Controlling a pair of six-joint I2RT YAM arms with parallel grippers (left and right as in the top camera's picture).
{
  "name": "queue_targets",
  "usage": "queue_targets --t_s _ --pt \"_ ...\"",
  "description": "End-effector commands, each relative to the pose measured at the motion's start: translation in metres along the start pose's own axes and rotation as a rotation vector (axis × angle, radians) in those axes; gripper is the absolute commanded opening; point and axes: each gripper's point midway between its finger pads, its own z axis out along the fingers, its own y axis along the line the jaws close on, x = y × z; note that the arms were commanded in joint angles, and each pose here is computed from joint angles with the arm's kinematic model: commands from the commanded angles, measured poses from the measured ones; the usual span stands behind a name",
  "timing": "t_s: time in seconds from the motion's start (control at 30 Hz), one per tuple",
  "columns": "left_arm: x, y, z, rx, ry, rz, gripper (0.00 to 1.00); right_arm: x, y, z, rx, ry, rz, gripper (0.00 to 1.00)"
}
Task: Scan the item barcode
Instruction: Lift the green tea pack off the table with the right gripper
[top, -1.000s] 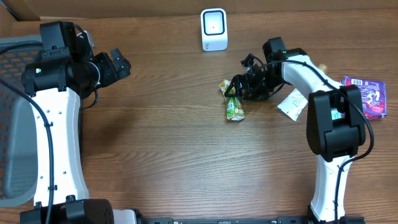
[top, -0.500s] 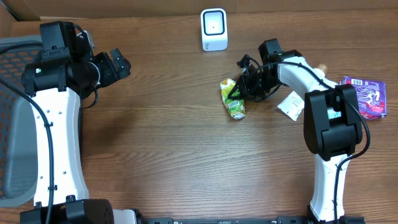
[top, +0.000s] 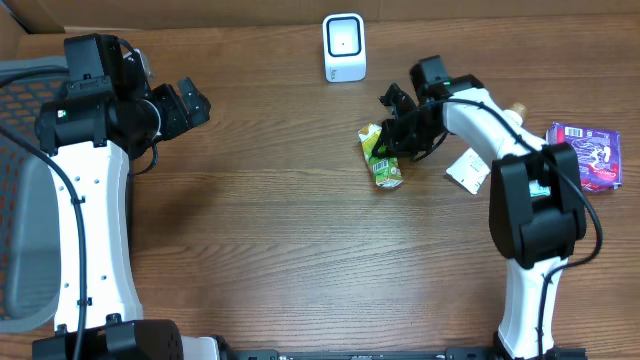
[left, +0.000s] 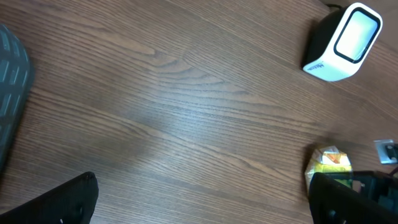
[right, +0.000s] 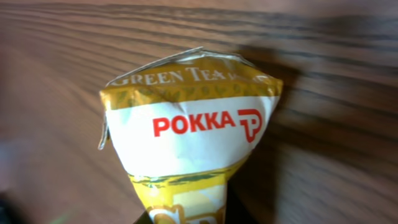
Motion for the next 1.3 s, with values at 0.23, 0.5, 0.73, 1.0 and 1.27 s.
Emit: queue_targets --t_s 0.23,0.5,0.73,1.0,1.27 --pt "-0.001 -0.004 0.001 0.013 0.001 -0.004 1.00 -0.005 0.022 -0.021 0.721 -0.171 -0.124 0.08" --pt "-0.001 -0.004 0.001 0.013 0.001 -0.004 0.99 0.008 0.059 0.002 0.682 -0.159 -0.212 0.42" --pt "-0.001 -0.004 0.001 0.013 0.001 -0.004 1.00 0.003 0.075 0.005 0.545 -0.147 -0.191 0.52" --pt "-0.001 -0.004 0.001 0.013 0.002 -0.004 0.99 -0.013 0.069 -0.011 0.293 -0.104 -0.196 0.86" --pt "-0.001 -0.004 0.001 0.013 0.001 -0.004 1.00 -0.003 0.070 -0.007 0.052 -0.053 -0.176 0.88"
